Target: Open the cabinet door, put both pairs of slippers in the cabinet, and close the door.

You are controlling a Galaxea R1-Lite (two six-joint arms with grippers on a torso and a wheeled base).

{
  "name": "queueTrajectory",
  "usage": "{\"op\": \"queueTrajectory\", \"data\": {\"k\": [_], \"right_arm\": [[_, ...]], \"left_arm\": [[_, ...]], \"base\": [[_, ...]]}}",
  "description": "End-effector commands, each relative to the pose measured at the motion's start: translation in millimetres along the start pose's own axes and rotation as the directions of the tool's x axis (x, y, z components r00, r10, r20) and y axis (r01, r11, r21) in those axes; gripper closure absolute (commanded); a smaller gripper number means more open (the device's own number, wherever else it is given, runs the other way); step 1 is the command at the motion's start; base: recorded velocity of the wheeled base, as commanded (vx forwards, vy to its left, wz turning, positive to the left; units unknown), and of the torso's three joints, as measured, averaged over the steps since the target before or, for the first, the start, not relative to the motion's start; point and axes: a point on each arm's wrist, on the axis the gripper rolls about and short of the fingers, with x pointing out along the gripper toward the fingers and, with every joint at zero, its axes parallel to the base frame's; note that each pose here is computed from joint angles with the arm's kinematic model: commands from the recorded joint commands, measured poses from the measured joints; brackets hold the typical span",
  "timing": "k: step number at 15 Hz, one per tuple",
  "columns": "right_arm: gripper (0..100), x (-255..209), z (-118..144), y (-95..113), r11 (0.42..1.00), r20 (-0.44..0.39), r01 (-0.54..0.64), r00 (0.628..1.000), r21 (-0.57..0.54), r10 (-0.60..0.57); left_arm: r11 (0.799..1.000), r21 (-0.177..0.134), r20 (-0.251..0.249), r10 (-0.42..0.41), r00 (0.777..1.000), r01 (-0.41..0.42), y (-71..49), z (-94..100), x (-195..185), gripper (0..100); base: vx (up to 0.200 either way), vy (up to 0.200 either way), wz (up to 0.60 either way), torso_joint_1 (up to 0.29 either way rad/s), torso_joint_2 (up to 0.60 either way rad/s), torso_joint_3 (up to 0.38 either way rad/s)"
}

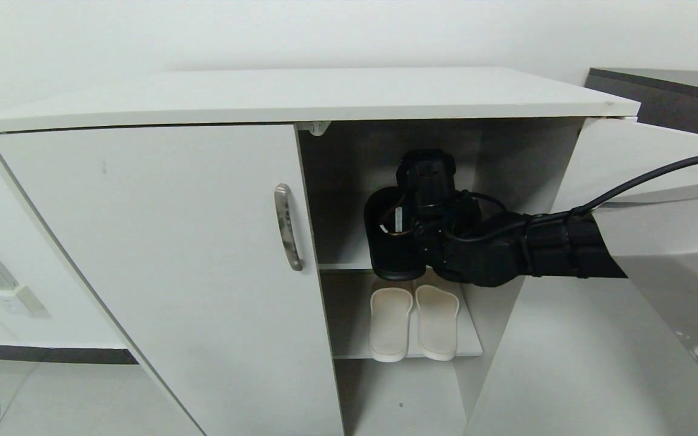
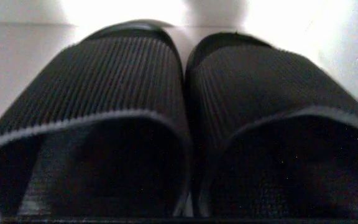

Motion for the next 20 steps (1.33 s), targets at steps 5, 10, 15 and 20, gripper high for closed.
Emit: {"op": "queueTrajectory", "data": {"k": [5, 10, 15, 20], "right_arm": [[0, -41, 11, -9, 0.999, -0.009, -0.037, 0.999, -0.005, 0.037], [0, -85, 13, -24, 0.996, -0.011, -0.093, 0.996, -0.014, 0.092], [0, -134, 4, -40, 0.986, -0.019, -0.163, 0.987, -0.03, 0.163], [0, -183, -12, -56, 0.951, -0.034, -0.306, 0.952, -0.034, 0.305]], "left_arm": [[1.0, 0.0, 0.0, 0.0, 1.0, 0.0, 0.0, 0.2, 0, 100], [1.0, 0.0, -0.001, 0.0, 1.0, 0.0, 0.0, 0.0, 0, 100], [1.0, 0.001, -0.001, 0.0, 1.0, 0.0, 0.0, 0.0, 0, 100], [1.0, 0.001, 0.0, 0.0, 1.0, 0.0, 0.0, 0.2, 0, 100]], "base": [[0.0, 0.0, 0.0, 0.0, 0.0, 0.0], [0.0, 0.0, 0.0, 0.0, 0.0, 0.0], [0.0, 0.0, 0.0, 0.0, 0.0, 0.0], [0.0, 0.0, 0.0, 0.0, 0.0, 0.0]]}}
